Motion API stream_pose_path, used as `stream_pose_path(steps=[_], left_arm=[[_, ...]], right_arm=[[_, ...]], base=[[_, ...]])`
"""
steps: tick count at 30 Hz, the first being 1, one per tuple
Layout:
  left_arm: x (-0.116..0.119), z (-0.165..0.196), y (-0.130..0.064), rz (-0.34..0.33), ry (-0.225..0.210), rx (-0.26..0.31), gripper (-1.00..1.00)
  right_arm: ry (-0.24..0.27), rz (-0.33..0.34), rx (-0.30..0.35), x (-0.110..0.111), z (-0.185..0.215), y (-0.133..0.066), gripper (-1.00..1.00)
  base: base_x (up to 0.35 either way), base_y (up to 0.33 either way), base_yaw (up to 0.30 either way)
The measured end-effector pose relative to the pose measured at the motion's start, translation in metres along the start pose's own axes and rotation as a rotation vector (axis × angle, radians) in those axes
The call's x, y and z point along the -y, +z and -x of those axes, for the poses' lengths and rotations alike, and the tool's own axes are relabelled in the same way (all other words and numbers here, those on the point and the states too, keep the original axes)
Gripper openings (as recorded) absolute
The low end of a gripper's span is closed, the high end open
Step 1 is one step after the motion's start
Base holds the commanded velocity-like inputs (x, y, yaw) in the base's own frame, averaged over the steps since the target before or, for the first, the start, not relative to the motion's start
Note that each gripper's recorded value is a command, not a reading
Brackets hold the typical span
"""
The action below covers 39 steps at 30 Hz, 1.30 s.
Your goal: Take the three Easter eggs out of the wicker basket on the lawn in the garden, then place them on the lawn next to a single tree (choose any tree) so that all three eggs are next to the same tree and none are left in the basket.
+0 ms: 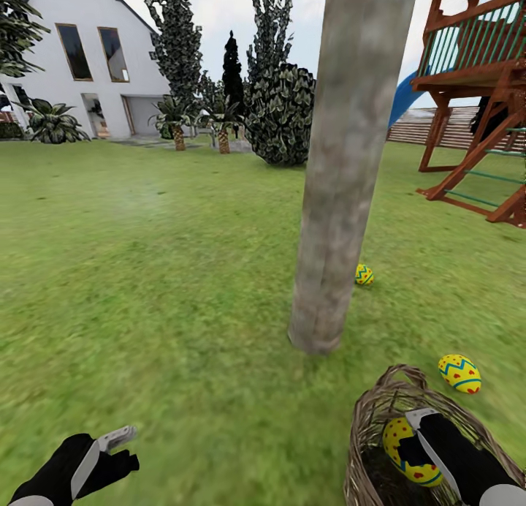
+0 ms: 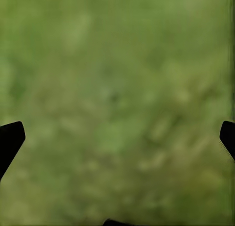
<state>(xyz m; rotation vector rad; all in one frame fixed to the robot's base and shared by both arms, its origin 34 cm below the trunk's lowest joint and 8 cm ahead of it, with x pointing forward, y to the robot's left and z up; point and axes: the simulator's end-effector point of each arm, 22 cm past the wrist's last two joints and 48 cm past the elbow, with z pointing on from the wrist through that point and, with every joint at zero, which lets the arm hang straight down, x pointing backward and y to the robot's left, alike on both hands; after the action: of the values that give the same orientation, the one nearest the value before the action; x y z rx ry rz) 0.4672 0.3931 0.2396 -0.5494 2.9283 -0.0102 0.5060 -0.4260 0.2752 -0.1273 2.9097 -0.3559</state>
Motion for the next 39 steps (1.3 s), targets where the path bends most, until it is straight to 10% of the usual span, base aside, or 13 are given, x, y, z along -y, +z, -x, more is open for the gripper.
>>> stream_pose_path(steps=[39], left_arm=[[0.017,0.044,-0.066,-0.049,-0.001,0.117,1.00]], right_arm=[[0.030,-0.009,0.104,0.018,0.038,-0.063,-1.00]], base=[[0.000,0.000,0.000]])
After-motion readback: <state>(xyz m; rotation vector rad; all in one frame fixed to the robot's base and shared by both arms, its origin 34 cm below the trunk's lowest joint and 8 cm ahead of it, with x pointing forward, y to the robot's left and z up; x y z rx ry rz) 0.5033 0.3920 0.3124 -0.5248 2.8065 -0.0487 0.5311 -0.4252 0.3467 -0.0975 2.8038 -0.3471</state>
